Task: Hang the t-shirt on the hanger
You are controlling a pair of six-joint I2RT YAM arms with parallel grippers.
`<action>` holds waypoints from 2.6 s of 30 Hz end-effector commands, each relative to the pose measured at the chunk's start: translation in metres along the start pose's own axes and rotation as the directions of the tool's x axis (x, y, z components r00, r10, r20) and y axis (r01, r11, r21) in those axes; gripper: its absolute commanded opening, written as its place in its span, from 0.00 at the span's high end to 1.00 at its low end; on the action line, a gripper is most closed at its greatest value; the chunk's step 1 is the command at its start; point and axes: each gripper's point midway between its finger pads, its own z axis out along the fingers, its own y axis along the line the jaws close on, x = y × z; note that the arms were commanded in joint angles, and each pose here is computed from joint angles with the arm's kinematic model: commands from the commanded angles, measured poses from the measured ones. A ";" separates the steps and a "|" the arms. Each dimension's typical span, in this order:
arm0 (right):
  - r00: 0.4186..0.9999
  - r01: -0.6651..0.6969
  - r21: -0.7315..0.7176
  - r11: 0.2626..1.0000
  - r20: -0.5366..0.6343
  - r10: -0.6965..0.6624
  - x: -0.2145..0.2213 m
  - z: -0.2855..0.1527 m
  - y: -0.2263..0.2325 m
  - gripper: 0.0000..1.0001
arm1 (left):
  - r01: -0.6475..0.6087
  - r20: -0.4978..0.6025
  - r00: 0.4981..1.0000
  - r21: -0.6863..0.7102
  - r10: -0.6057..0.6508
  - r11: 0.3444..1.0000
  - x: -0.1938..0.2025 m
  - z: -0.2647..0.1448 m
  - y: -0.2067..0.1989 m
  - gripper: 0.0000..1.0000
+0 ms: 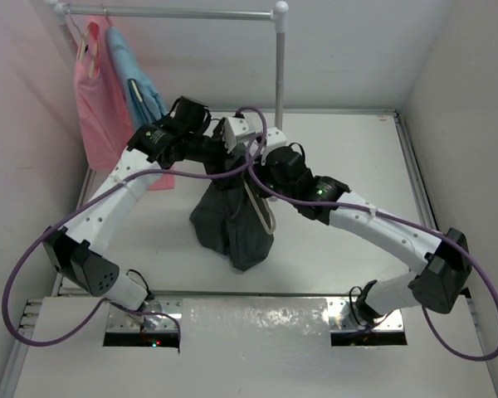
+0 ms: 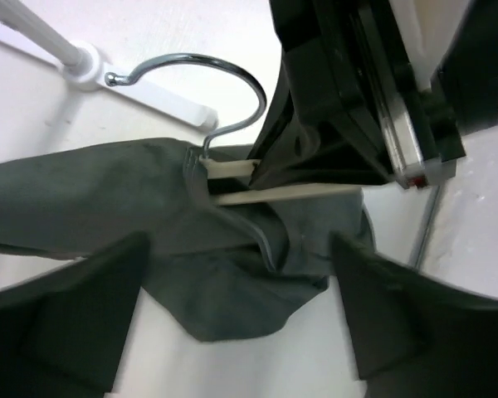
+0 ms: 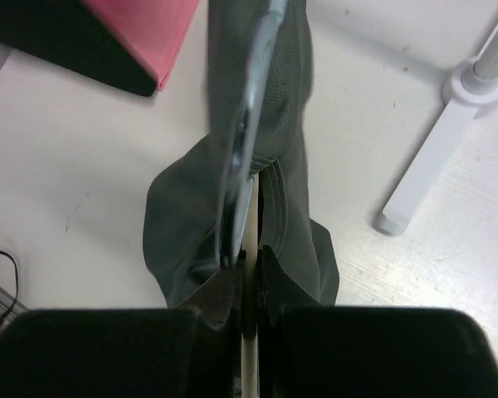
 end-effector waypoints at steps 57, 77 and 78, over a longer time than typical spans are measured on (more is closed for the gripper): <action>0.879 0.475 -0.566 0.674 0.275 -0.389 -0.022 -0.087 0.083 1.00 | -0.360 -0.095 0.930 -0.050 0.354 0.932 0.051 -0.025 -0.002 0.53; 0.900 0.432 -0.590 0.682 0.236 -0.365 0.000 -0.082 0.080 1.00 | -0.407 -0.036 0.913 -0.053 0.406 0.912 0.064 -0.041 0.007 0.02; 0.900 0.433 -0.592 0.680 0.239 -0.364 -0.001 -0.083 0.081 1.00 | -0.430 -0.053 0.902 -0.014 0.428 0.903 0.071 -0.037 0.005 0.04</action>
